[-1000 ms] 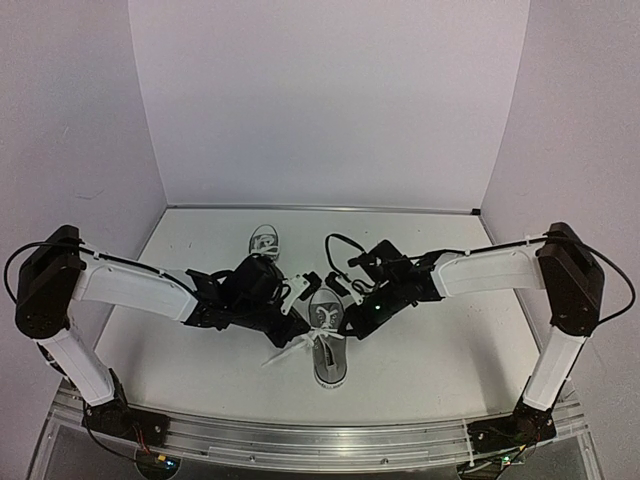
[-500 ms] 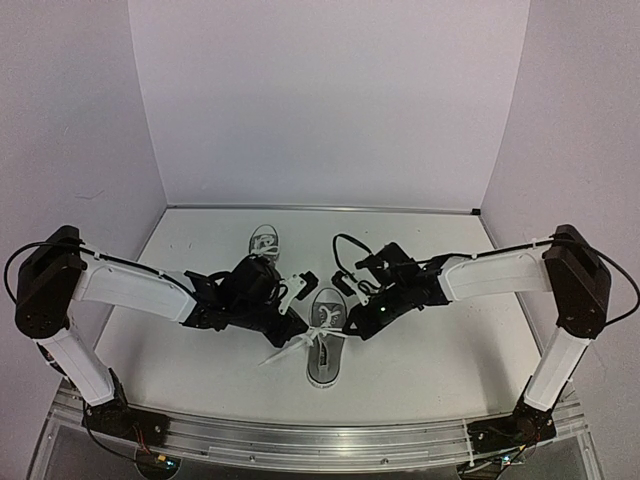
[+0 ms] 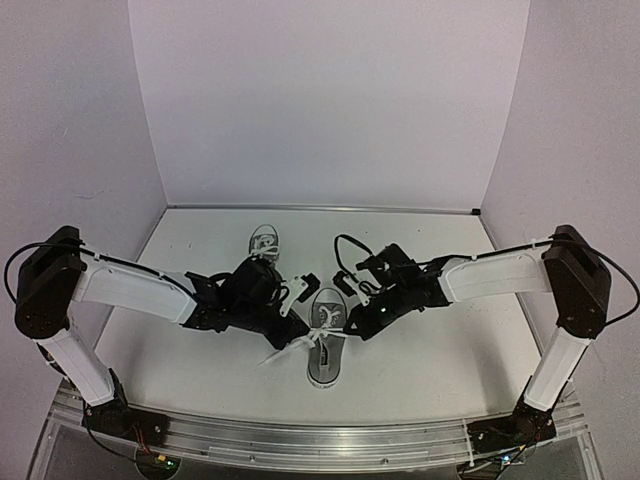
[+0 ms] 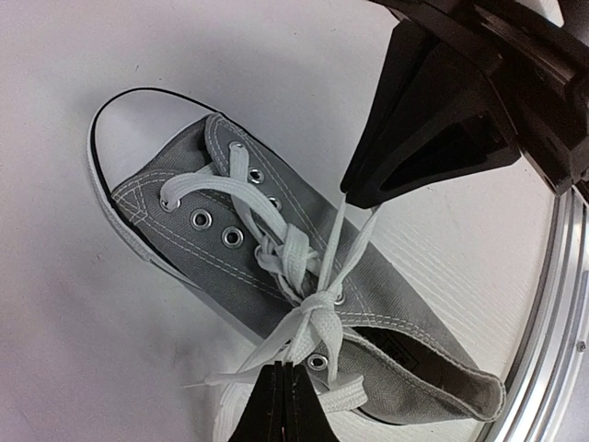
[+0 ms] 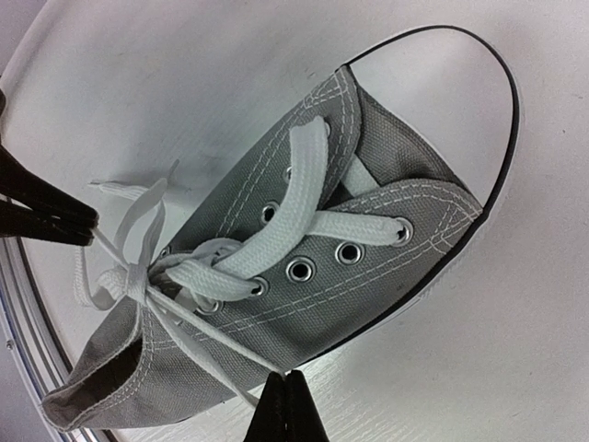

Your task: Tie the shoes

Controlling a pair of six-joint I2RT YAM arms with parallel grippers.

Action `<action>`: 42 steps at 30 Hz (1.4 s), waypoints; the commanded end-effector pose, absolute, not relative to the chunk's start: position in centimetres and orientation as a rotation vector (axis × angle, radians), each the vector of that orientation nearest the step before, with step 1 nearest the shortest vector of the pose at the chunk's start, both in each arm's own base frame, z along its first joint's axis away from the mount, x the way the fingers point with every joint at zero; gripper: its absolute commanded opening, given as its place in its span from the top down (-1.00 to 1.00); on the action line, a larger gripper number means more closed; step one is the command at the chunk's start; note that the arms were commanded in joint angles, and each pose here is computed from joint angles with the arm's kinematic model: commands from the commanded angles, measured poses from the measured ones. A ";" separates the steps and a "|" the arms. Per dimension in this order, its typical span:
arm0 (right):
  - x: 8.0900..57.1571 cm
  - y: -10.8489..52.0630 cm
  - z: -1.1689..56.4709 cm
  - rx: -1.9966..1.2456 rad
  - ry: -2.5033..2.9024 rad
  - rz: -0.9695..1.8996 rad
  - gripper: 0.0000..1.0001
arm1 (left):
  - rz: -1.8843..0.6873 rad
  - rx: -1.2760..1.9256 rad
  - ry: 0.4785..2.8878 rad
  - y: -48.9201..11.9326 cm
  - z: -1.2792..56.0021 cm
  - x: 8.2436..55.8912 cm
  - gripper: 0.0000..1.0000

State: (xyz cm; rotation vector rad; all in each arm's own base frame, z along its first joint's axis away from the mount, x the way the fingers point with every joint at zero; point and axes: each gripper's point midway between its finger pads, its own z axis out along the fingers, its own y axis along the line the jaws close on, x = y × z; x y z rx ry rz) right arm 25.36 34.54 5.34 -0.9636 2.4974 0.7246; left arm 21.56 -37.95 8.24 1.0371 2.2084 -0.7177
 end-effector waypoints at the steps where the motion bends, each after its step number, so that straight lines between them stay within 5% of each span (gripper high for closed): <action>1: 27.0 32.3 6.4 -0.882 2.528 0.608 1.00 | -0.710 1.035 2.172 -38.2 10.0 21.9 1.00; 15: 26.9 33.2 7.8 -0.907 2.492 0.720 1.00 | -0.691 1.055 2.090 -38.8 12.8 22.7 0.98; 23: 26.6 33.1 7.4 -0.920 2.499 0.725 1.00 | -0.718 1.016 2.125 -38.0 11.9 22.9 0.69; 28: 26.5 33.1 7.3 -0.923 2.501 0.731 1.00 | -0.745 1.029 2.142 -37.6 11.3 22.5 0.25; 42: 26.6 33.7 7.3 -0.926 2.497 0.763 1.00 | -0.894 1.097 2.066 -39.3 12.4 21.1 0.14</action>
